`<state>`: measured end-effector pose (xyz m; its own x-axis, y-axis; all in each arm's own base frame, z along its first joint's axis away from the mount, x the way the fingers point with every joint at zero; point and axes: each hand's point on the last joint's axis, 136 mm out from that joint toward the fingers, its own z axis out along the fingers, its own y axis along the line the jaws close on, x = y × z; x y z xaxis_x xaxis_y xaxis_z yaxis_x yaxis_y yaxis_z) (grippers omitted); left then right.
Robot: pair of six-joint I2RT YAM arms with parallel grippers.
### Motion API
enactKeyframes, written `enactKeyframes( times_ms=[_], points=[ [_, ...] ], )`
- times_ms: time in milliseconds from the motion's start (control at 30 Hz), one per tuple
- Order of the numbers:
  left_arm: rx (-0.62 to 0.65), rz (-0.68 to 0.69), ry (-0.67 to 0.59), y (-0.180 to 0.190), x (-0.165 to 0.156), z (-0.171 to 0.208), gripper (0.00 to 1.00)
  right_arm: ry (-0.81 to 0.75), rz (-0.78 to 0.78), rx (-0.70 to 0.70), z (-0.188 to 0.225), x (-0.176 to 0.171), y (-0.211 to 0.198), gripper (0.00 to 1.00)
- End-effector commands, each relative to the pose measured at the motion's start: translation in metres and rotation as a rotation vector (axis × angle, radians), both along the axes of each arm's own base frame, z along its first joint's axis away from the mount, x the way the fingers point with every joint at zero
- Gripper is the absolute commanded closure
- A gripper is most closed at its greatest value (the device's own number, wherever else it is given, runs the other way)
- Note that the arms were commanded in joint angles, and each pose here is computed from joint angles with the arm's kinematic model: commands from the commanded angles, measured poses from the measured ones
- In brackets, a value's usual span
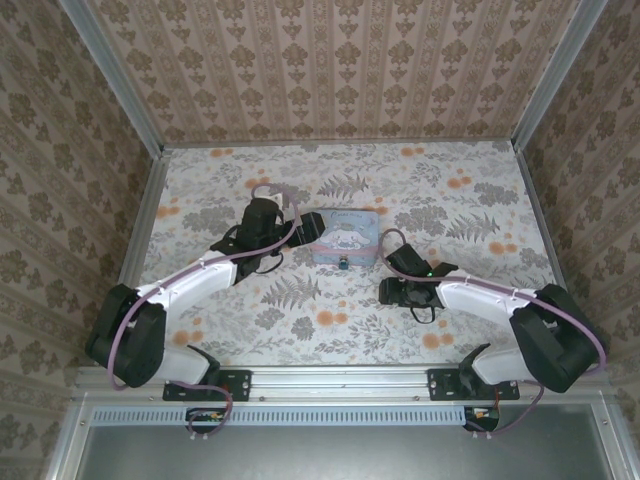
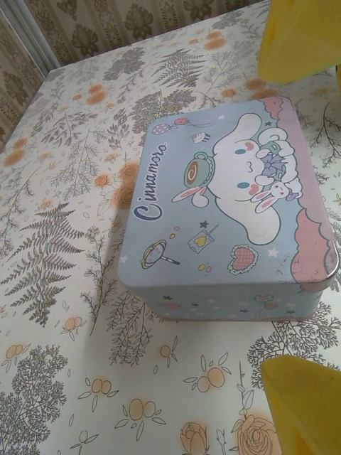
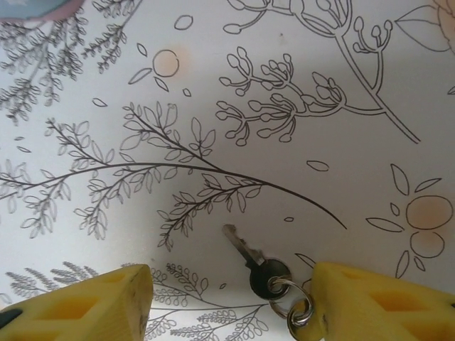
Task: Unlock the padlock with the key
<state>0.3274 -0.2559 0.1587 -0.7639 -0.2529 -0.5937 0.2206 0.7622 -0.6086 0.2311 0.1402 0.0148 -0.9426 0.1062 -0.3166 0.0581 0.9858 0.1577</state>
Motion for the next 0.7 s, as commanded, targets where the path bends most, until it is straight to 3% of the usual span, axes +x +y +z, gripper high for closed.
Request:
enactKeyframes(
  times_ms=[0, 400, 667],
  points=[
    [-0.006, -0.024, -0.019, -0.005, -0.002, 0.005, 0.00, 0.112, 0.017, -0.062, -0.023, -0.024, -0.009, 0.42],
    [-0.012, -0.017, -0.006, -0.006, 0.001, 0.004, 0.00, 0.128, 0.024, -0.060, -0.031, -0.030, -0.006, 0.63],
    [-0.016, -0.003, 0.028, -0.004, 0.000, 0.001, 0.00, 0.123, 0.027, -0.041, -0.032, -0.031, -0.003, 0.86]
  ],
)
